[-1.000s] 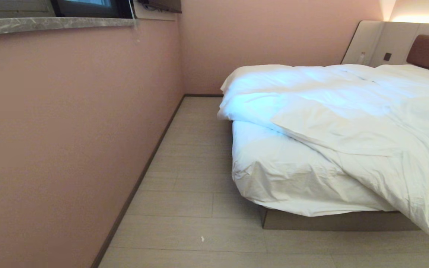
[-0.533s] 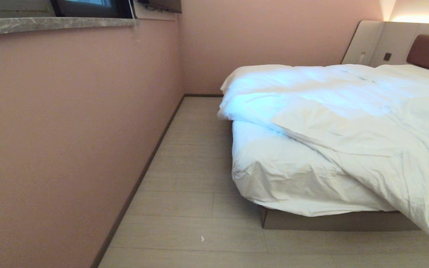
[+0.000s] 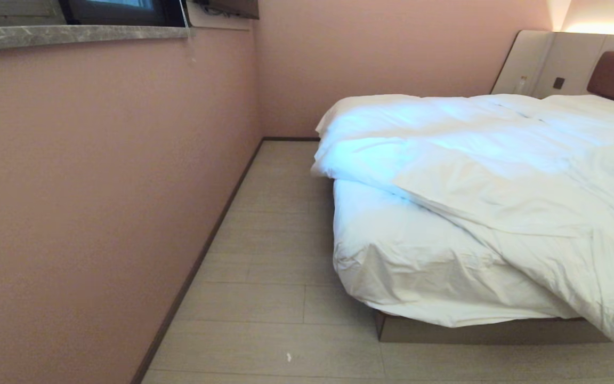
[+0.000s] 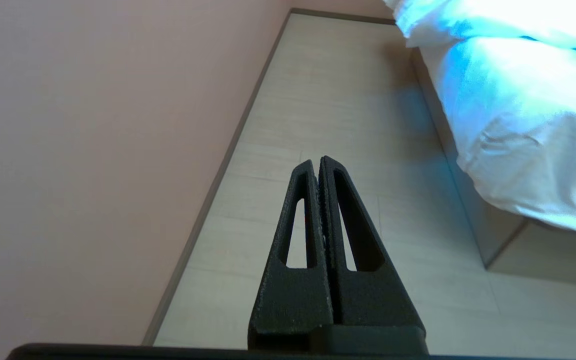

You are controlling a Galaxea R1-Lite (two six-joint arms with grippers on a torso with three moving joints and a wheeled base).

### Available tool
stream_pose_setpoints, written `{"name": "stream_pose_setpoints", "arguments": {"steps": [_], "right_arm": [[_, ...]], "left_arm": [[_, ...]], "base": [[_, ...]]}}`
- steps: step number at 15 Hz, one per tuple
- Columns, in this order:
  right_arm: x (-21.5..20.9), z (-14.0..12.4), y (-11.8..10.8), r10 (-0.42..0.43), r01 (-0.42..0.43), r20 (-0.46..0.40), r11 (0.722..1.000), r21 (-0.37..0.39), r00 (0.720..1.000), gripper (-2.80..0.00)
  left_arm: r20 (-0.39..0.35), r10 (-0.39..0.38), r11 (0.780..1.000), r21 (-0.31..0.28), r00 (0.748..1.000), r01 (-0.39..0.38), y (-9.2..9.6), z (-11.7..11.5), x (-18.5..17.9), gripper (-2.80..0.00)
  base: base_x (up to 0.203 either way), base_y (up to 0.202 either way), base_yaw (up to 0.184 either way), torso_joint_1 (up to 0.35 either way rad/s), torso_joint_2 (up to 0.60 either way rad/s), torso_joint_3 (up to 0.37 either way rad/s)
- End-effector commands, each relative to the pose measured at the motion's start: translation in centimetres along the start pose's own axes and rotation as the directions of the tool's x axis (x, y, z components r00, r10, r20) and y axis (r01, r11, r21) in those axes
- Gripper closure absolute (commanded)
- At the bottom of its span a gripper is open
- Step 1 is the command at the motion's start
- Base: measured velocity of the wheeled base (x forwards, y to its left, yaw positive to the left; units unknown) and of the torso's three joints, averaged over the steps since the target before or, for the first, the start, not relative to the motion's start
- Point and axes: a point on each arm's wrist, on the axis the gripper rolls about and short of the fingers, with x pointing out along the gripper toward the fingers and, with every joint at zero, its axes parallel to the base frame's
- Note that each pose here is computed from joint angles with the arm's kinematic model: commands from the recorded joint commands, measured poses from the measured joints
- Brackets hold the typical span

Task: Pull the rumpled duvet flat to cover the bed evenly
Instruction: Hold the folded corner of the quilt

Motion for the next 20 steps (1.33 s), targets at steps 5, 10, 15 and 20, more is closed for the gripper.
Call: {"name": "stream_pose_setpoints", "arguments": {"steps": [5, 10, 15, 20], "right_arm": [[0.0, 0.01, 0.0, 0.0, 0.0, 0.001, 1.0, 0.001, 1.0, 0.0], [0.0, 0.01, 0.0, 0.0, 0.0, 0.001, 1.0, -0.001, 1.0, 0.0], [0.0, 0.01, 0.0, 0.0, 0.0, 0.001, 1.0, 0.001, 1.0, 0.0], [0.0, 0.01, 0.0, 0.0, 0.0, 0.001, 1.0, -0.001, 1.0, 0.0]], "left_arm": [[0.0, 0.001, 1.0, -0.001, 1.0, -0.001, 0.0, 0.0, 0.0, 0.0], [0.002, 0.001, 1.0, -0.003, 1.0, -0.001, 0.0, 0.02, 0.0, 0.0], [0.002, 0.001, 1.0, -0.004, 1.0, -0.001, 0.0, 0.02, 0.0, 0.0], [0.0, 0.001, 1.0, -0.009, 1.0, -0.001, 0.0, 0.0, 0.0, 0.0]], "base": [[0.195, 0.0, 0.0, 0.002, 0.0, 0.004], [0.198, 0.0, 0.0, 0.002, 0.0, 0.001], [0.197, 0.0, 0.0, 0.007, 0.0, 0.003], [0.064, 0.0, 0.001, 0.003, 0.0, 0.0]]}}
